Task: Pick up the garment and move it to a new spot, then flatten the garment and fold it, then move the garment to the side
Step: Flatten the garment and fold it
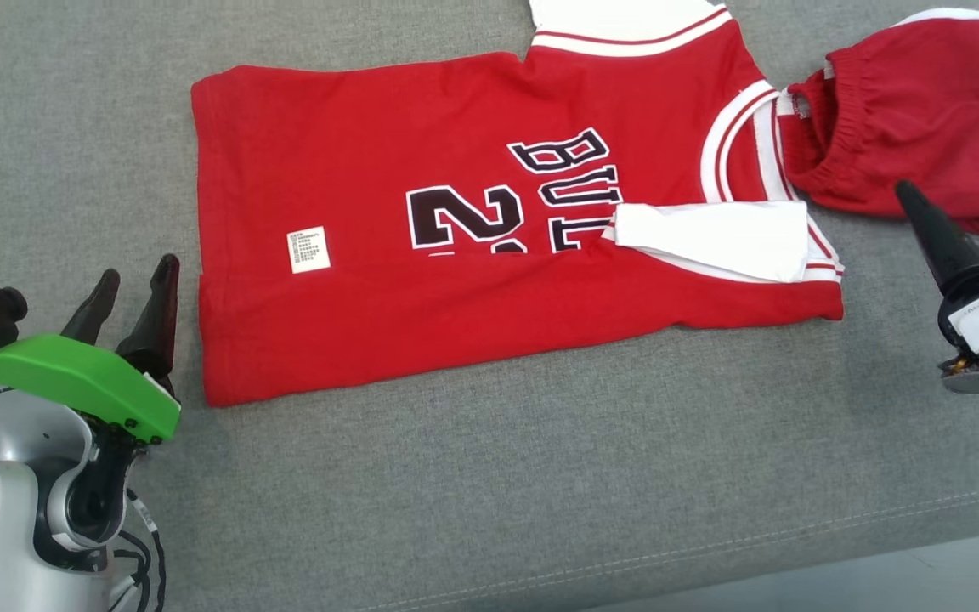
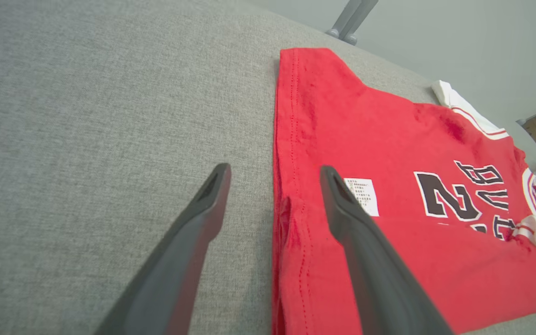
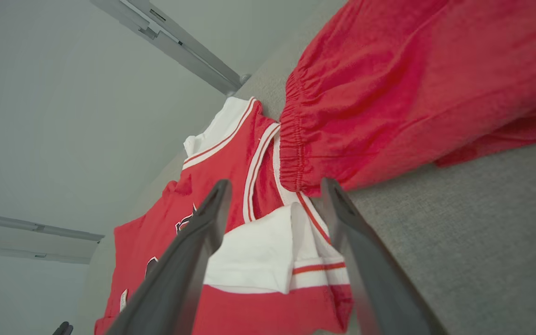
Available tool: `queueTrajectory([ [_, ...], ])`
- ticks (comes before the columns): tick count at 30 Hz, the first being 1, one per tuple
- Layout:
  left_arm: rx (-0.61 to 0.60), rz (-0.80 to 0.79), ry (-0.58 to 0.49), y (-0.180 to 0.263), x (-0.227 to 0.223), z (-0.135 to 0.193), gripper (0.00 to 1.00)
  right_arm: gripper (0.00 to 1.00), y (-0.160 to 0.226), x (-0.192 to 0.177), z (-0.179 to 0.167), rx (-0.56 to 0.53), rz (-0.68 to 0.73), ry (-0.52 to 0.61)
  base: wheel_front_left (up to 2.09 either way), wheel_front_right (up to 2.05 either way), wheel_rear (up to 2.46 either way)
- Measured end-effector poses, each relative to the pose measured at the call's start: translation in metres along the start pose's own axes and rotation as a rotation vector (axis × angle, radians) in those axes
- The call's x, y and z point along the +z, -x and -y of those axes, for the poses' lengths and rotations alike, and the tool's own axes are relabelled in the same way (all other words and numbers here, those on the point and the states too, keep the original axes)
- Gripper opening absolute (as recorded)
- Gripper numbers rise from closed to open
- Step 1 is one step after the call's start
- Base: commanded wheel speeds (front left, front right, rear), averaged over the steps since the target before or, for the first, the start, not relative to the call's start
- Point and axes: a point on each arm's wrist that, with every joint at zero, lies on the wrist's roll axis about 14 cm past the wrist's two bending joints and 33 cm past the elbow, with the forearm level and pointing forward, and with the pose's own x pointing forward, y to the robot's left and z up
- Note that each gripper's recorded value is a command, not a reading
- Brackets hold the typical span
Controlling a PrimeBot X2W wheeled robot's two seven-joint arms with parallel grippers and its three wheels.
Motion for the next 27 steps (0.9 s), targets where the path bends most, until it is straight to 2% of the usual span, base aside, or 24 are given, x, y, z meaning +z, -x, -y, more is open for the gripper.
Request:
queueTrajectory([
  [4, -0.016, 0.033, 0.042, 0.007, 0.001, 0.011, 1.00, 1.00, 0.015, 0.011, 0.008, -0.016, 0.031, 0.193, 0.00, 0.00, 0.00],
  [7, -0.017, -0.008, 0.081, 0.015, -0.018, 0.017, 1.00, 1.00, 0.028, -0.010, 0.020, -0.045, -0.036, 0.272, 0.00, 0.00, 0.00],
  [13, -0.055, -0.085, 0.112, 0.016, -0.044, 0.033, 1.00, 1.00, 0.033, -0.040, 0.026, -0.053, -0.112, 0.288, 0.00, 0.00, 0.00],
  [27, -0.012, -0.172, 0.083, 0.013, -0.068, 0.019, 1.00, 1.00, 0.017, -0.070, 0.026, -0.053, -0.165, 0.277, 0.00, 0.00, 0.00],
])
